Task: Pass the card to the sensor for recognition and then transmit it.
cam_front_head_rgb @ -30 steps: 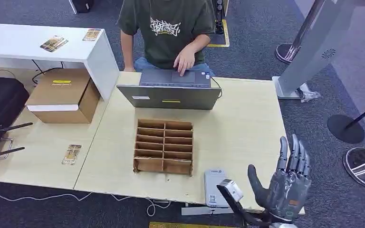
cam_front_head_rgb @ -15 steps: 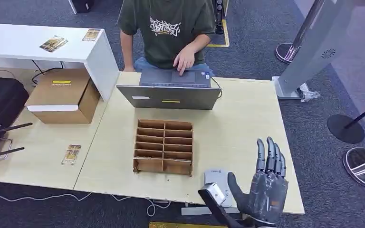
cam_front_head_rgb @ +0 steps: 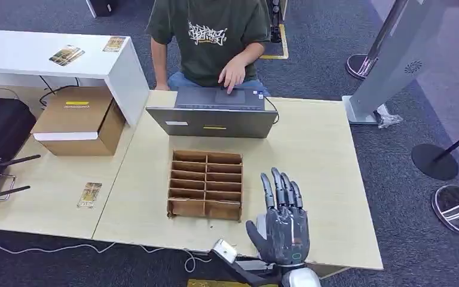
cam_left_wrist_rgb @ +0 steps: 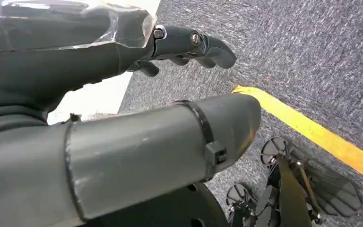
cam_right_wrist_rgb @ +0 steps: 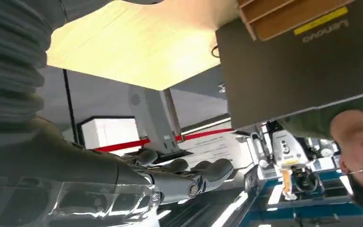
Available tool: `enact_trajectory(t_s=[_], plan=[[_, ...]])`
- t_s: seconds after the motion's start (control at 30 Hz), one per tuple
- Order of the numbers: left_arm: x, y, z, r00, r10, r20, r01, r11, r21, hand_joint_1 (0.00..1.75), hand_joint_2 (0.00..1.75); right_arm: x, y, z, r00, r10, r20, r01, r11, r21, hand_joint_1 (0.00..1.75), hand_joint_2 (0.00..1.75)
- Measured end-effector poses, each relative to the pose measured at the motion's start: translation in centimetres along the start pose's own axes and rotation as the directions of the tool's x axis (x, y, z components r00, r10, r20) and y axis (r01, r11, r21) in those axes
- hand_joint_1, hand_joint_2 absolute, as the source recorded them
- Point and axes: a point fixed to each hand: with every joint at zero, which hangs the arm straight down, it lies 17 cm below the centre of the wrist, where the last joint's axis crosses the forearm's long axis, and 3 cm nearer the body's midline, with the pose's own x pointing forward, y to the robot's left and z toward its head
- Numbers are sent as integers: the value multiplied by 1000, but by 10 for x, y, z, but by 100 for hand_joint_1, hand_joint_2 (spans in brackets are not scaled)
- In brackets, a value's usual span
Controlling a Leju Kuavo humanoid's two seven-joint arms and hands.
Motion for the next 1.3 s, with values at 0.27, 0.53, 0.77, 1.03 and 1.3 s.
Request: enact_trajectory(t_s=[0.27,0.53,0.77,1.03,1.3], plan=[[1,-1,0,1000,-3,-2,3,1000,-1,0,0,9,21,-9,999,-18,40,16,999,43,0,175],[7,-5,2,1000,0,5,0,1000,-8,0,0,21,45,-23,996,-55,77,47,994,95,0,175],[8,-5,2,1000,0,7,0,1000,-10,0,0,24,56,-30,995,-54,84,44,992,115,0,175],[10,-7,2,1000,-8,12,8,1000,-14,0,0,25,70,-41,995,-71,65,61,988,143,0,175],[9,-6,2,1000,-6,9,6,1000,-13,0,0,24,82,-43,996,-68,55,58,985,164,0,175]])
